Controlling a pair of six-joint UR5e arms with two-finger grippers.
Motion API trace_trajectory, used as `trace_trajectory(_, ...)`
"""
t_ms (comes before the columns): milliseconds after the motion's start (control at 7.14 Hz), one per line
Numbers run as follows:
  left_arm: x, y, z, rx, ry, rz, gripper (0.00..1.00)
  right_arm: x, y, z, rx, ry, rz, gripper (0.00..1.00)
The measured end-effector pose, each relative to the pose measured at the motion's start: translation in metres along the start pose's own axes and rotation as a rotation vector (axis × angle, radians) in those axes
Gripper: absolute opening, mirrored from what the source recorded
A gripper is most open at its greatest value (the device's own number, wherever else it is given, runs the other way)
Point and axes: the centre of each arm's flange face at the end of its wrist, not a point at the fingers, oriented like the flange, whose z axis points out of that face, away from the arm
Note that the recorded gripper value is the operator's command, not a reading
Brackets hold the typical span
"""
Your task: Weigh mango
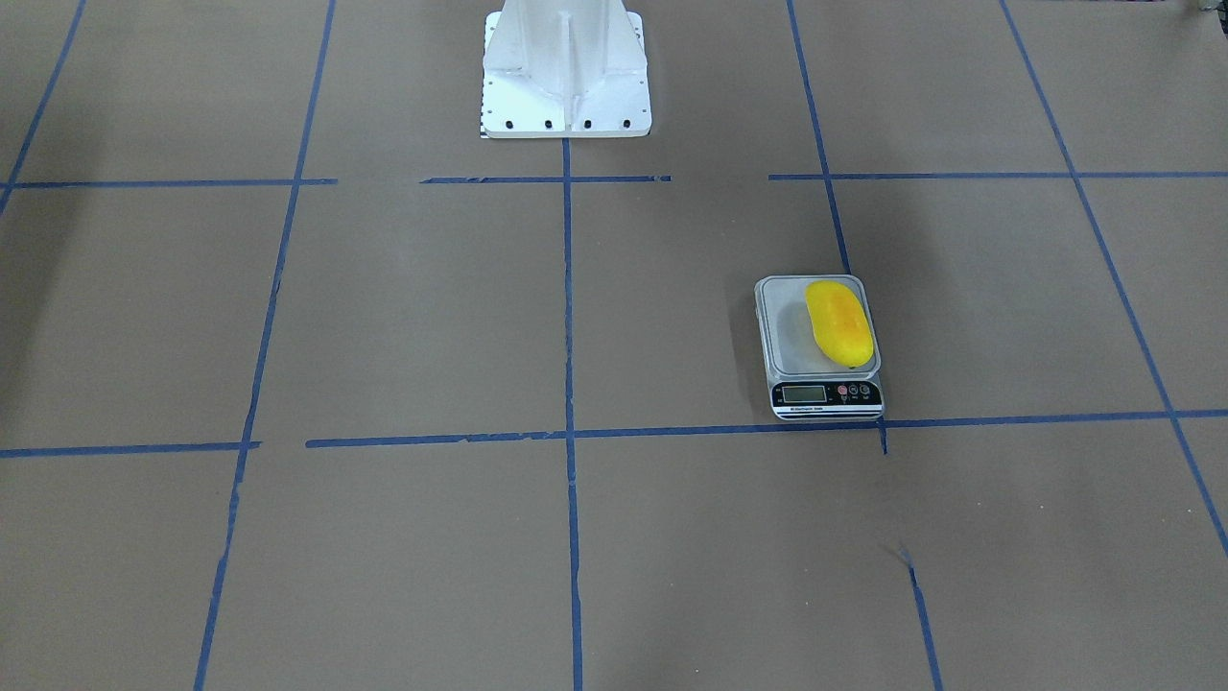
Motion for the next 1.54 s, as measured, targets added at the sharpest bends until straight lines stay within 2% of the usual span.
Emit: trace_trajectory(1540, -0.0064, 0.0049, 0.0056, -0.005, 0.004, 0.001, 1.00, -0.0001, -0.0003, -0.0002, 0.000, 0.000, 0.000, 1.00)
